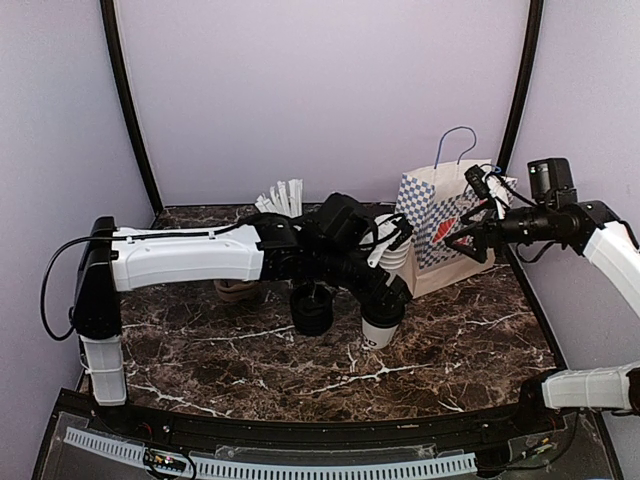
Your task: Pack the takeout coffee
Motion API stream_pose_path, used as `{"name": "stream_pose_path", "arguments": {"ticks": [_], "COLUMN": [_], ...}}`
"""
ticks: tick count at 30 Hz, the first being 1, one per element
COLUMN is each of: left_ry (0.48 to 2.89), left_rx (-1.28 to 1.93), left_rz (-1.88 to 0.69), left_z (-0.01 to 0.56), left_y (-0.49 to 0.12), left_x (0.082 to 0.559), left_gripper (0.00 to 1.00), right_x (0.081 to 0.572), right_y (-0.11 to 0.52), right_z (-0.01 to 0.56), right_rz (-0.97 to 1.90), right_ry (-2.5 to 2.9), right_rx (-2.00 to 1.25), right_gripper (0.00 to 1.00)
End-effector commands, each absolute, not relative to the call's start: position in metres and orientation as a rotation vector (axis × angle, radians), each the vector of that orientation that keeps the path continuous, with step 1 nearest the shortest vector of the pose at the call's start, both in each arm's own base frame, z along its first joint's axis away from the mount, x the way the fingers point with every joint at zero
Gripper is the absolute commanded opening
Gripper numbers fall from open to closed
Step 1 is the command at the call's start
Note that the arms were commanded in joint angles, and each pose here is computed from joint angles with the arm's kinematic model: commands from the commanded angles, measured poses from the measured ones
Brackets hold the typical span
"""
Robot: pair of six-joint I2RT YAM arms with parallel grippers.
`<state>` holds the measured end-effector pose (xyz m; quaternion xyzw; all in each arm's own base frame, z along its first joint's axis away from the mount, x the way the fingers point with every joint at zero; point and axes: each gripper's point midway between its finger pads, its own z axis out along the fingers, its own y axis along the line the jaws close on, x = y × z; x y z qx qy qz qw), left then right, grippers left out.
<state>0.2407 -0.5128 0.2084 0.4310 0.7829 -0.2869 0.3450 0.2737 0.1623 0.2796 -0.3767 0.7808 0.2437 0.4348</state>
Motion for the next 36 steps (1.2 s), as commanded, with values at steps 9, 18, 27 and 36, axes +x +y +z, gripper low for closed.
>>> {"name": "stream_pose_path", "arguments": {"ticks": [9, 18, 27, 36], "left_ry": [2.217, 2.236, 2.231, 2.239], "left_rx": [1.048, 1.100, 1.167, 1.162], "left_rz": [-0.610, -0.583, -0.522, -0.433], "left_z": [0.169, 0.155, 0.149, 0.135], "left_y": [-0.515, -0.520, -0.518, -0.514], "left_x": [0.255, 0.251, 0.243, 0.248], "left_gripper": [0.94, 0.95, 0.95, 0.91], "right_x": [0.282, 0.278, 0.278, 0.280], "right_y": [0.153, 0.155, 0.155, 0.154], "right_z": [0.246, 0.245, 0.245, 0.246], "right_rz": [0.673, 0.696, 0.698, 0.698], "right_ry": [1.928, 1.918, 1.920, 1.920], "right_rx": [-0.853, -0.859, -0.856, -0.852], "right_gripper": [0.91, 0.92, 0.93, 0.93]}}
